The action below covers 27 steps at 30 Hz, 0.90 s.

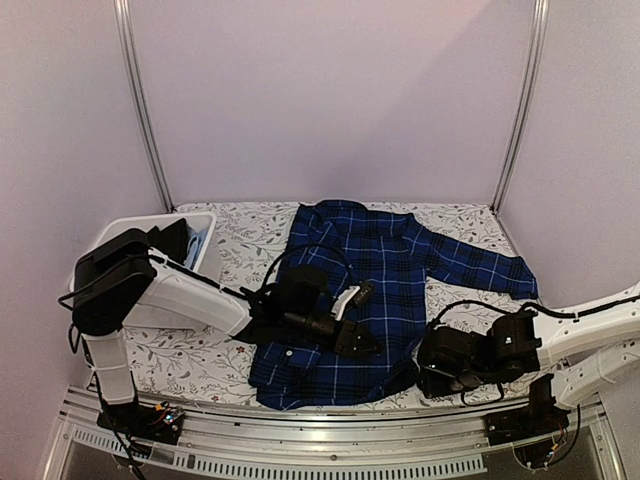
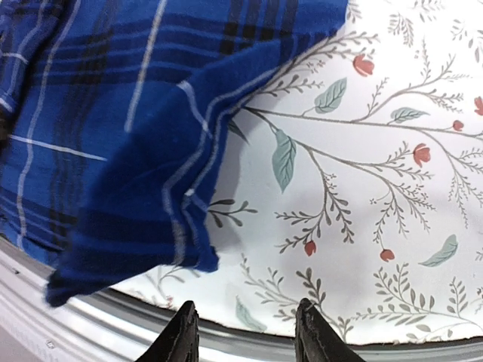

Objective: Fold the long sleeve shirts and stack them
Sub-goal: Adjust the corner of the shirt at the corner of the board.

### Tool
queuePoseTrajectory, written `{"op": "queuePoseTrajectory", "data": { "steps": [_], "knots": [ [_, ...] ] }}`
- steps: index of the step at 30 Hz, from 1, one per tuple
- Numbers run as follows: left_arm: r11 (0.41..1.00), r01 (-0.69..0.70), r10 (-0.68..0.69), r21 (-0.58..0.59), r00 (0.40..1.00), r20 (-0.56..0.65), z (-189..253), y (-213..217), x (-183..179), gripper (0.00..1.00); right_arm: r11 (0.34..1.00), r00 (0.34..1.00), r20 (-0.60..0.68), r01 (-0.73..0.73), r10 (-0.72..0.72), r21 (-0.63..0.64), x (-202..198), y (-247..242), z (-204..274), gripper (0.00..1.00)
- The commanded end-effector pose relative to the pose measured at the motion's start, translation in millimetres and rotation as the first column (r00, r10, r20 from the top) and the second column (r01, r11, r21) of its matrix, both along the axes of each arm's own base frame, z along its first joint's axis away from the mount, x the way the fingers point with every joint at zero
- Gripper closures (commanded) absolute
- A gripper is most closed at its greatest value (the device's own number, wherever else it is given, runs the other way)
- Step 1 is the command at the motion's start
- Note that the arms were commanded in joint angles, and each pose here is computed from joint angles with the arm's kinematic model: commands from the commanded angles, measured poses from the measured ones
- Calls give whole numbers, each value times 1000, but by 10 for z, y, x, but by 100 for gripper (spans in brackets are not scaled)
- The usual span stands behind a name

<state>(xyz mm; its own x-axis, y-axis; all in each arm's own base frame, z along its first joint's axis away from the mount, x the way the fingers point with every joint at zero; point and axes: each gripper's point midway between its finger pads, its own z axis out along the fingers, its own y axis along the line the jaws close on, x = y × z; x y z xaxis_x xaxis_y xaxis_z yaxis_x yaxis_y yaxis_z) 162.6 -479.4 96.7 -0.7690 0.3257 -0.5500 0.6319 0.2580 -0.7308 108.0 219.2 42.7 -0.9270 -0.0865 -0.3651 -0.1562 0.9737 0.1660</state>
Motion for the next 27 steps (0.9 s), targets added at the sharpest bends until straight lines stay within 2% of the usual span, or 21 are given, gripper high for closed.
{"op": "queuePoseTrajectory", "data": {
  "steps": [1,5,8,12,17,23,27],
  "knots": [
    [997,-15,16,73,1000,-18,-211,31,113,66,993,997,67,31,-39,115,123,117,628,58],
    [992,-6,10,124,999,-35,-358,30,113,69,976,992,119,10,-36,216,438,380,1125,58],
    [992,-6,12,129,999,-46,-395,33,104,70,972,996,84,-39,20,232,725,574,1036,61],
    [982,-49,62,185,996,-65,-533,103,181,72,966,996,25,-90,87,242,890,770,719,64],
    [962,-83,111,259,989,-97,-739,200,256,75,966,979,-145,-103,140,239,652,767,129,67],
    [949,-82,119,304,987,-107,-845,242,271,75,990,946,-320,-4,50,143,158,183,-329,68],
    [943,-78,119,324,987,-112,-882,292,277,75,991,932,-364,44,6,129,-21,-39,-432,64]
  ]
}}
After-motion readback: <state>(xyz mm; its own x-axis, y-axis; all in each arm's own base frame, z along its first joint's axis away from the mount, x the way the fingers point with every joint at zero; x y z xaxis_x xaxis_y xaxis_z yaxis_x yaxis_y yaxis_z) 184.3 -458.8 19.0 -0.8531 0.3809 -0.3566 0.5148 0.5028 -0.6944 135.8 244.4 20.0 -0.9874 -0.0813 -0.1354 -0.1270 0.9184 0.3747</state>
